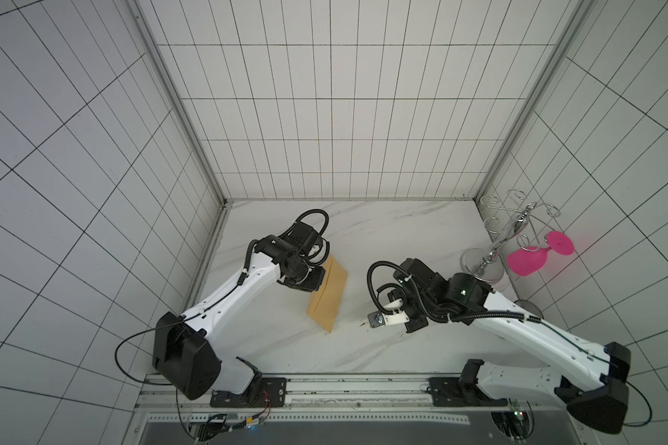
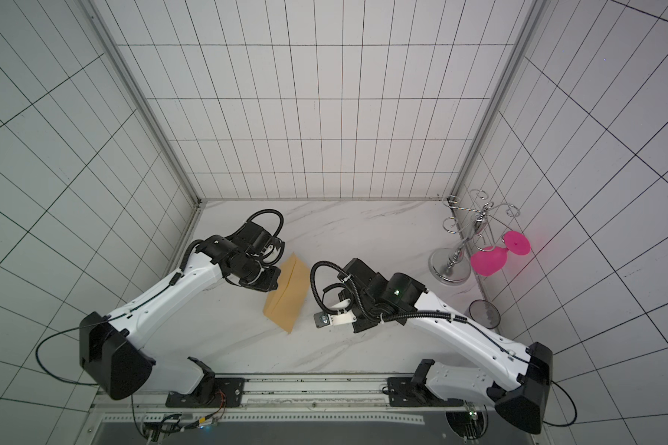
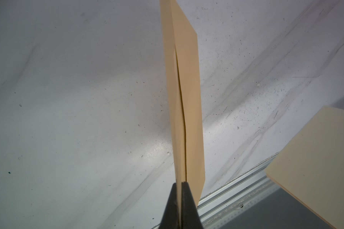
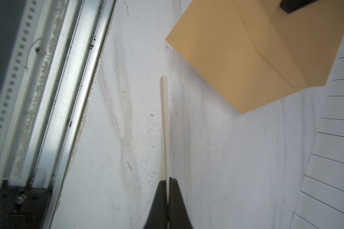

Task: Fold the letter paper in half and place it into the envelope
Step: Place the letter paper in the envelope.

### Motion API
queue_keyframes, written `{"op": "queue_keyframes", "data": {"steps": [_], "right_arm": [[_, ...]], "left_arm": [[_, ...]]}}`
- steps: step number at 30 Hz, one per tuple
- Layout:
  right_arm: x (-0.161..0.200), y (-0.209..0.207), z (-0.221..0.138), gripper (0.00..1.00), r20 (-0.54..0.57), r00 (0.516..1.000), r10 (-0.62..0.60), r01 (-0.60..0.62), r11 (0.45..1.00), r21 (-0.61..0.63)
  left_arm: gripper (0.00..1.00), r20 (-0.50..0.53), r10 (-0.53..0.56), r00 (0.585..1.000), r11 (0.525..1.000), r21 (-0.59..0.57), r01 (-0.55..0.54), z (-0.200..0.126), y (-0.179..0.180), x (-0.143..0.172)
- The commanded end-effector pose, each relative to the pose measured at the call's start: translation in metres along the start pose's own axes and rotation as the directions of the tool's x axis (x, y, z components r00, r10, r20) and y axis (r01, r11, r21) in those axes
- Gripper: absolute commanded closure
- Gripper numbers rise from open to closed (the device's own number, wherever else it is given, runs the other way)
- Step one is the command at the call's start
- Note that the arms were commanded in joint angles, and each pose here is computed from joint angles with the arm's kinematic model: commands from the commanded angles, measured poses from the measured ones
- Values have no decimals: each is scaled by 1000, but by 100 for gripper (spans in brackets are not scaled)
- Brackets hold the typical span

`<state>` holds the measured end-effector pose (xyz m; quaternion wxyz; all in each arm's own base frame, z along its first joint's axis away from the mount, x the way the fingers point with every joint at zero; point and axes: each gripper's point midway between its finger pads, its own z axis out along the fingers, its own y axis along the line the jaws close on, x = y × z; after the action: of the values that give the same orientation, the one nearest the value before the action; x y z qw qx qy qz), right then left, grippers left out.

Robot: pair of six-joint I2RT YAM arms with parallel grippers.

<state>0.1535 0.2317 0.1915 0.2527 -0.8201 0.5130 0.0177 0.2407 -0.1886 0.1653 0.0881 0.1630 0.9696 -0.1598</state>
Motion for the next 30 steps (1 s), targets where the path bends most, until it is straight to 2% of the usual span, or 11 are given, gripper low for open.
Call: {"op": "queue_keyframes", "data": {"steps": [1,3,7,9,14,23,30], "right_arm": [[8,-17,-1,100,-100,977,-191,201,974,105],[-3,-24,0,100,-67,966,-251,258,955,148],[-30,-31,12,100,32,949,-313,301,933,196],[-44,-31,15,100,95,942,-323,299,933,201],[-72,-49,19,100,161,924,-347,294,914,279],[-100,-38,20,100,293,874,-387,316,912,261],[-107,-37,19,100,326,872,-366,296,923,246]], "left_arm": [[100,-31,136,990,991,0,-136,4,-5,3],[100,-50,189,981,982,5,-189,2,-9,7],[100,-136,340,931,937,-30,-347,9,-15,23],[100,-170,372,913,923,-39,-383,14,-18,30],[100,-218,439,871,887,-49,-459,33,-29,34],[100,-182,558,810,808,-102,-580,35,-40,11],[100,-148,632,760,747,-143,-649,24,-42,2]]}}
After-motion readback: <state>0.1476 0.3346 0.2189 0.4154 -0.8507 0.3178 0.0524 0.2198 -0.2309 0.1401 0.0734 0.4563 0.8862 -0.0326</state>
